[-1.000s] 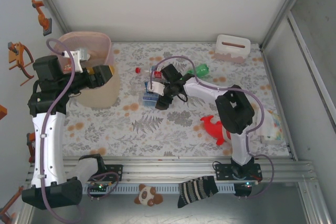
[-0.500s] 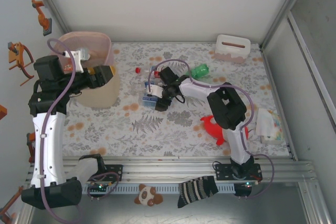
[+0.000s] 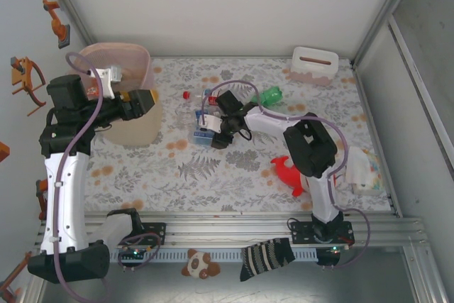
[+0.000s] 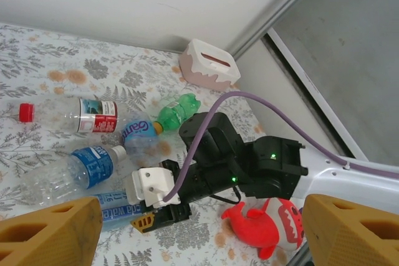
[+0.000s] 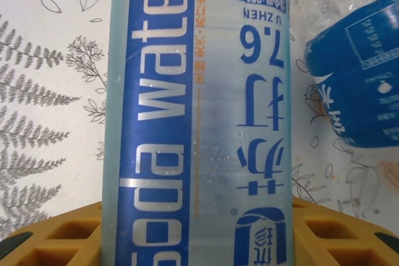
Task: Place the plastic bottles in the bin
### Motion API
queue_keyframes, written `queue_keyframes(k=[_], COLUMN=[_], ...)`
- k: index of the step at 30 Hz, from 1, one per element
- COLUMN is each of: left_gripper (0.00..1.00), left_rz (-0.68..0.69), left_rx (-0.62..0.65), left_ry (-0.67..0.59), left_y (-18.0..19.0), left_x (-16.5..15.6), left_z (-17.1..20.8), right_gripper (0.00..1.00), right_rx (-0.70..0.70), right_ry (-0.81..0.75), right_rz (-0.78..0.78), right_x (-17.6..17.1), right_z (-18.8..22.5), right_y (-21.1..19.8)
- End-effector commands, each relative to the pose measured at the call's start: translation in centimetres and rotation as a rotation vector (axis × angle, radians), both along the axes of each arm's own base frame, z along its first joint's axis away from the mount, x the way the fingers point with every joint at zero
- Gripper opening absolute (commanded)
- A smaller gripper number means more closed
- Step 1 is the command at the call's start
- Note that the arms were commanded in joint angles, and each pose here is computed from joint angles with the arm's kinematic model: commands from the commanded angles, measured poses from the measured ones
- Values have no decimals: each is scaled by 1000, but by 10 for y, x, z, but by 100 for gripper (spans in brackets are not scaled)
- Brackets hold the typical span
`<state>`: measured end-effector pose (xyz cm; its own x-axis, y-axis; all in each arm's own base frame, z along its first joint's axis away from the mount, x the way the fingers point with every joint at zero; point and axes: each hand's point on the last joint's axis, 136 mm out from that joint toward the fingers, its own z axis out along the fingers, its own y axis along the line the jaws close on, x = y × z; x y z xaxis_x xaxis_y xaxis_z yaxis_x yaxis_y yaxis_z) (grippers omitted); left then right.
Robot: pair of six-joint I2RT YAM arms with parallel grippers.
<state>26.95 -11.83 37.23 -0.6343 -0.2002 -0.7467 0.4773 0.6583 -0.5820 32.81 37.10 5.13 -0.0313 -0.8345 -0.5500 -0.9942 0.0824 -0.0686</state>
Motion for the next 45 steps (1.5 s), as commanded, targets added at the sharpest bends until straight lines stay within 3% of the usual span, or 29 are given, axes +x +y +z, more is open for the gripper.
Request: queue_keyframes(k=[1,11,27,35,45], left_gripper=[83,83,84,84,86], left_rz=[-58,-203,-561,-775,-899], left_rx=[-25,-34,240,375,526], left_ry=[-42,-71,30,63,116], left_y=[-9,-35,-91,-122,-140], left_x=[-6,-21,-74,-112,-133], left_z=[16,27,-17,-41,-69], right_gripper=[44,41,37,36,34], right_rx=[26,-17,-226,-216,-172], right_ry=[-70,-374,-1025,-1201,-1274], right_rz=[16,85,338,420,463], right_x=[-10,-49,-119,-153,-181], right_z=[41,115,217,251,275], right_y=[0,-26,-67,-68,-61])
